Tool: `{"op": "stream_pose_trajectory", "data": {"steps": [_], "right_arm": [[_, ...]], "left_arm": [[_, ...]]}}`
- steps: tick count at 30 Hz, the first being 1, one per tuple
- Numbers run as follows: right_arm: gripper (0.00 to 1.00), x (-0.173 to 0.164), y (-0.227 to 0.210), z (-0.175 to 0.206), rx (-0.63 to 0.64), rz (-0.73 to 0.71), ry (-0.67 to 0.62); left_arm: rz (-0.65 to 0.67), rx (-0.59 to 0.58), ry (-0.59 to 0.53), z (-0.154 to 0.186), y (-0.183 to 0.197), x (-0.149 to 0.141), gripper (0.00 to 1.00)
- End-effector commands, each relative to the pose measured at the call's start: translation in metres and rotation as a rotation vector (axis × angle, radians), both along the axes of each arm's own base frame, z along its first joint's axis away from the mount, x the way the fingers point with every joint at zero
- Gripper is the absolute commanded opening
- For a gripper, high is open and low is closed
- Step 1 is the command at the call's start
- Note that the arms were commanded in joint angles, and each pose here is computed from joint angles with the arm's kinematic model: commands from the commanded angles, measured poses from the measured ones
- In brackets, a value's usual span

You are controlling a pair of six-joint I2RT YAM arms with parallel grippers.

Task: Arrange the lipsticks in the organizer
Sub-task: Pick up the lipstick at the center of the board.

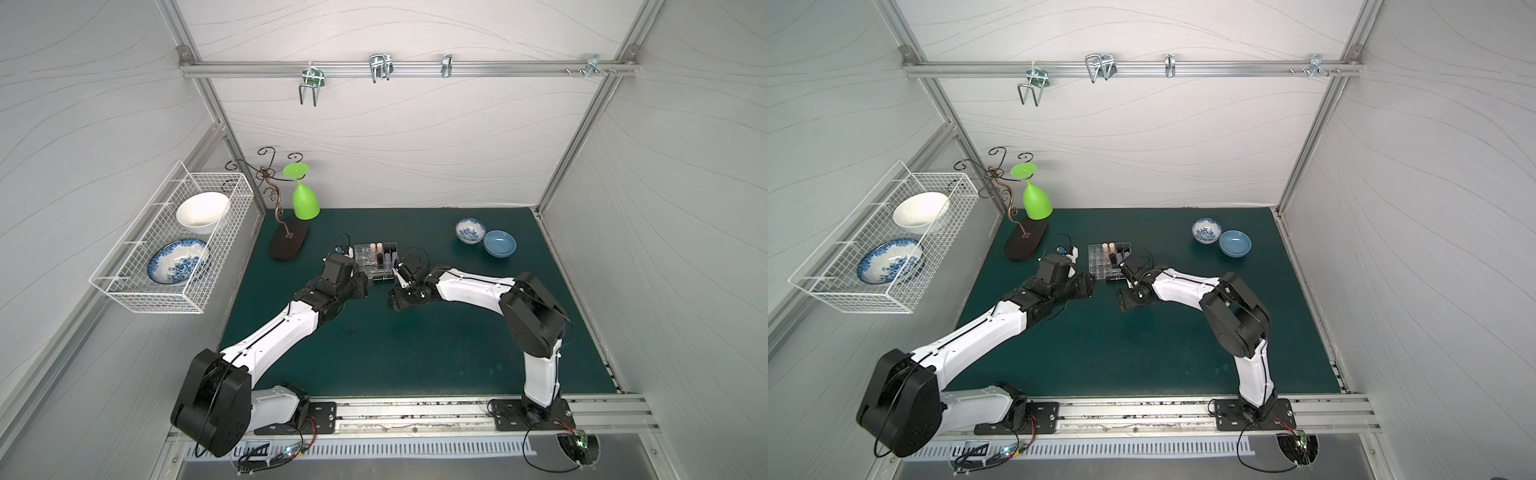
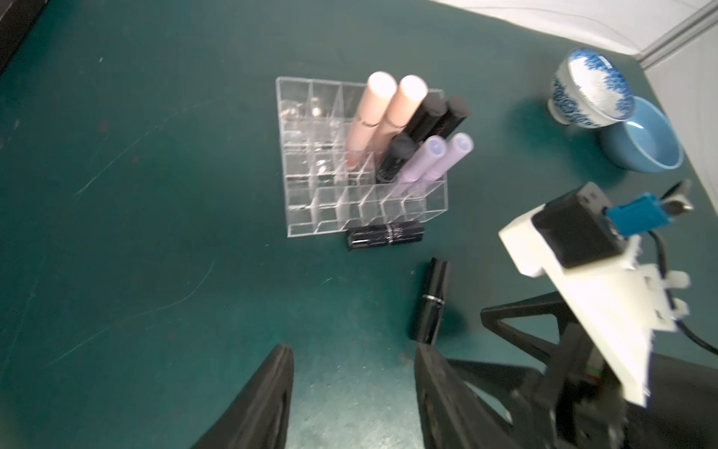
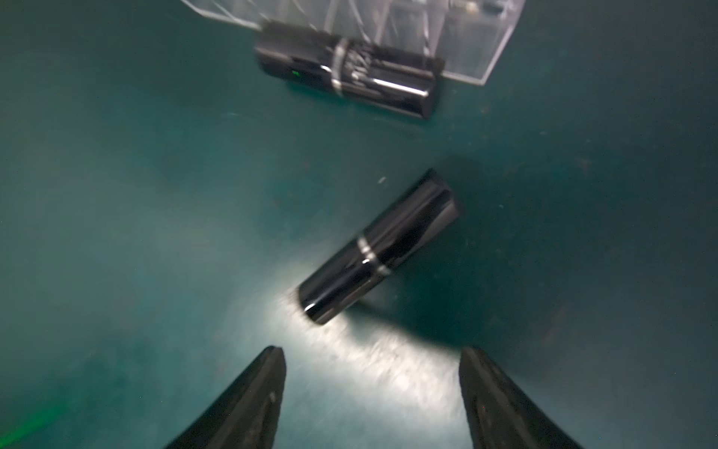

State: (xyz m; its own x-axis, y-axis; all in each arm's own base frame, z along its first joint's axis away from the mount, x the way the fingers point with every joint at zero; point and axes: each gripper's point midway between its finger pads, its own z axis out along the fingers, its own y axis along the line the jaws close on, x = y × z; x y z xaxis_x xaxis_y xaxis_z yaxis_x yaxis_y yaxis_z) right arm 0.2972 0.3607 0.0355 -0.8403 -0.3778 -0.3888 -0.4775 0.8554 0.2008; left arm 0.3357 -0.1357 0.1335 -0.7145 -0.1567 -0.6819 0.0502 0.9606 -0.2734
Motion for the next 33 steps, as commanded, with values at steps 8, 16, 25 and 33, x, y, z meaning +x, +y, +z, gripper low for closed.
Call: {"op": "stream_pose_trajectory", "data": {"steps": [8,16,25,33], "right_arm": [[0.74,0.018,0.015,0.004,-0.036,-0.02,-0.044],[0.76,0.032,0.03,-0.001,-0.04,-0.058,-0.047],[0.78,0.05,0.029,-0.007,-0.059,-0.098,-0.06],[0.85,0.063,0.03,0.003,-0.012,-0.151,-0.084]], "left_arm": [[0.005,-0.039,-0.066,0.018,0.001,0.005,0.55],[-0.006,-0.033,-0.059,0.016,0.0,0.004,0.54],[-0.015,-0.036,-0.046,0.011,-0.002,0.004,0.54],[-0.019,-0.029,-0.039,0.008,-0.001,0.003,0.53]]}}
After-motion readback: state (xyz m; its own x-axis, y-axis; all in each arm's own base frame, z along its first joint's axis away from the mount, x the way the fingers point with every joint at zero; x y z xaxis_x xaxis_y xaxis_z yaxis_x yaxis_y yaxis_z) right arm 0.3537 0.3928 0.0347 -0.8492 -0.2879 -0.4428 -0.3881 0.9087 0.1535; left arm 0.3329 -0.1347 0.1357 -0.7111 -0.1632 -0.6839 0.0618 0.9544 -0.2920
